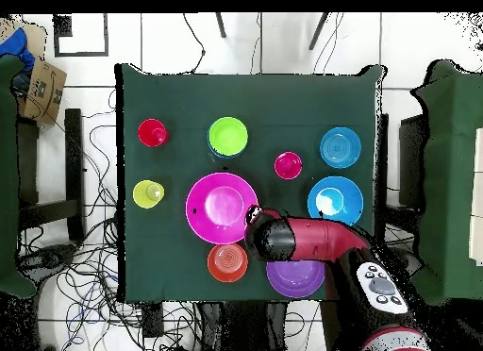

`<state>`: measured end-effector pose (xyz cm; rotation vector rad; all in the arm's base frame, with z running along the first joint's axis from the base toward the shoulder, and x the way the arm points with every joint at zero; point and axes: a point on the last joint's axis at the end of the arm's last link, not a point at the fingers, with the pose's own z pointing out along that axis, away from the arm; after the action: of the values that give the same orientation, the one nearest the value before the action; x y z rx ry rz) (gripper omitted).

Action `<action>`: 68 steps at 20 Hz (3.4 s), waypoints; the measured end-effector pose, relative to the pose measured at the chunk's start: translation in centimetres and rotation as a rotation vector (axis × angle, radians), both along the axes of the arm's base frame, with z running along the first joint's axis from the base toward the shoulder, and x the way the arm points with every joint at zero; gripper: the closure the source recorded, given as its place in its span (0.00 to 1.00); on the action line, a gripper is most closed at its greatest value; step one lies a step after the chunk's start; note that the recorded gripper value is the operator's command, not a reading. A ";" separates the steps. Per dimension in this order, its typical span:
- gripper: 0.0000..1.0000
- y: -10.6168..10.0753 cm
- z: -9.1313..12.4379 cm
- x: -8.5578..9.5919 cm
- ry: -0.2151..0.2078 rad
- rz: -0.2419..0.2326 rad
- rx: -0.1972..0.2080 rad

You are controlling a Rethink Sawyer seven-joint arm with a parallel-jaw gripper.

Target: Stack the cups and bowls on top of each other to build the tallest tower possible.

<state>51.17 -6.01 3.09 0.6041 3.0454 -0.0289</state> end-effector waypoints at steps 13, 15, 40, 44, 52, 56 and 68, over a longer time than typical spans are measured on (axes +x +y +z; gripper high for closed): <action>0.00 0.4 0.0 -3.3 0.033 0.025 0.010; 0.00 0.2 0.7 -3.7 0.033 0.019 0.008; 0.00 0.3 -3.4 -10.4 0.091 0.134 -0.011; 0.00 1.1 -5.6 -12.4 0.106 0.158 0.000; 0.00 1.0 -7.8 -15.5 0.132 0.171 0.012; 0.00 0.2 -8.0 -16.5 0.147 0.170 0.009; 0.00 -3.2 -6.0 -15.5 0.100 0.111 -0.018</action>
<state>35.69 -9.25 -2.96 0.4443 3.1663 -0.0855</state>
